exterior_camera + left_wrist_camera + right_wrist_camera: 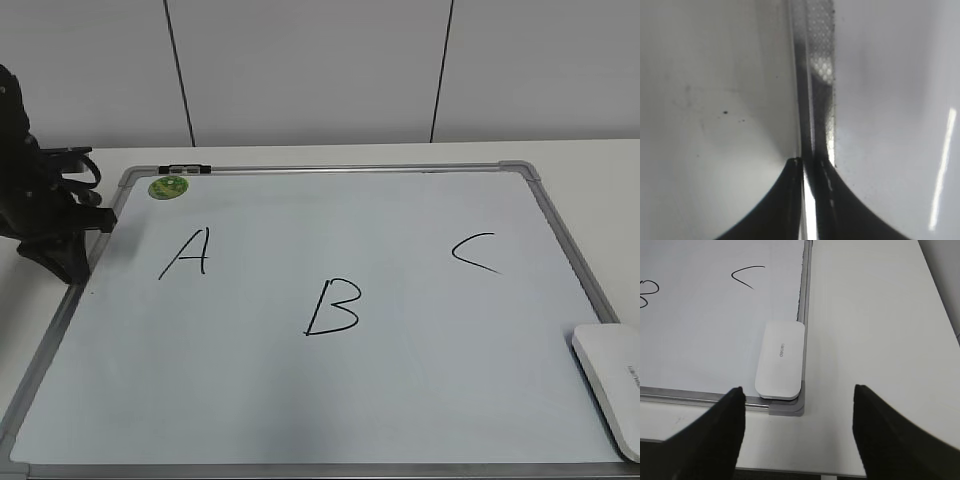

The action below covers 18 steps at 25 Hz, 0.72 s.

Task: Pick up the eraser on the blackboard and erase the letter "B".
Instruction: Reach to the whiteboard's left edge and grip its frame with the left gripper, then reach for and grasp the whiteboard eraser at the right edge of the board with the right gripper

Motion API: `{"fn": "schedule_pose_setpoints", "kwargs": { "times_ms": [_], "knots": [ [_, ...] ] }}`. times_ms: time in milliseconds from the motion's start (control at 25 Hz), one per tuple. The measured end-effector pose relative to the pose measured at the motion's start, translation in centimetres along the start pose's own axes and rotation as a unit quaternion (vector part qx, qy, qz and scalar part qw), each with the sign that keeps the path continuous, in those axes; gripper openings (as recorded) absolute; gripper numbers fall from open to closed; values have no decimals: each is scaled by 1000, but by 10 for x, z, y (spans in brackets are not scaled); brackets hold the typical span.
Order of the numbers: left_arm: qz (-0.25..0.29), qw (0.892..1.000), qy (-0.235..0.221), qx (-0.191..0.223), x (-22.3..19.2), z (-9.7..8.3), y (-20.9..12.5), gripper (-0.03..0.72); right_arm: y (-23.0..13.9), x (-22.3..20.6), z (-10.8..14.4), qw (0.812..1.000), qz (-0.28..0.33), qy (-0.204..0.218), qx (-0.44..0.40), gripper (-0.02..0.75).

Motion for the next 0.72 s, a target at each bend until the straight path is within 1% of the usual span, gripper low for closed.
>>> {"fn": "schedule_pose_setpoints", "kwargs": {
  "times_ms": [40, 120, 720],
  "knots": [
    [0, 1000, 0, 0, 0, 0, 0, 46, 0, 0, 0, 1000, 0, 0, 0, 500],
    [-1, 1000, -2, 4, 0, -1, 0, 25, 0, 0, 0, 1000, 0, 0, 0, 500],
    [1, 1000, -2, 5, 0, -1, 0, 22, 0, 0, -1, 1000, 0, -2, 1, 500]
  ]
}}
Point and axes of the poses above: a point on each arm's last joint axis where the gripper is mounted, x pointing back along that axis away from the gripper, z along the wrist's bending axis when the last joint is at zero, y = z × x, the point moved 8 cm from there along -x, pointing out along that axis toward the gripper, and after that the axes turned 1 degree about x, right-handed, at the moved point
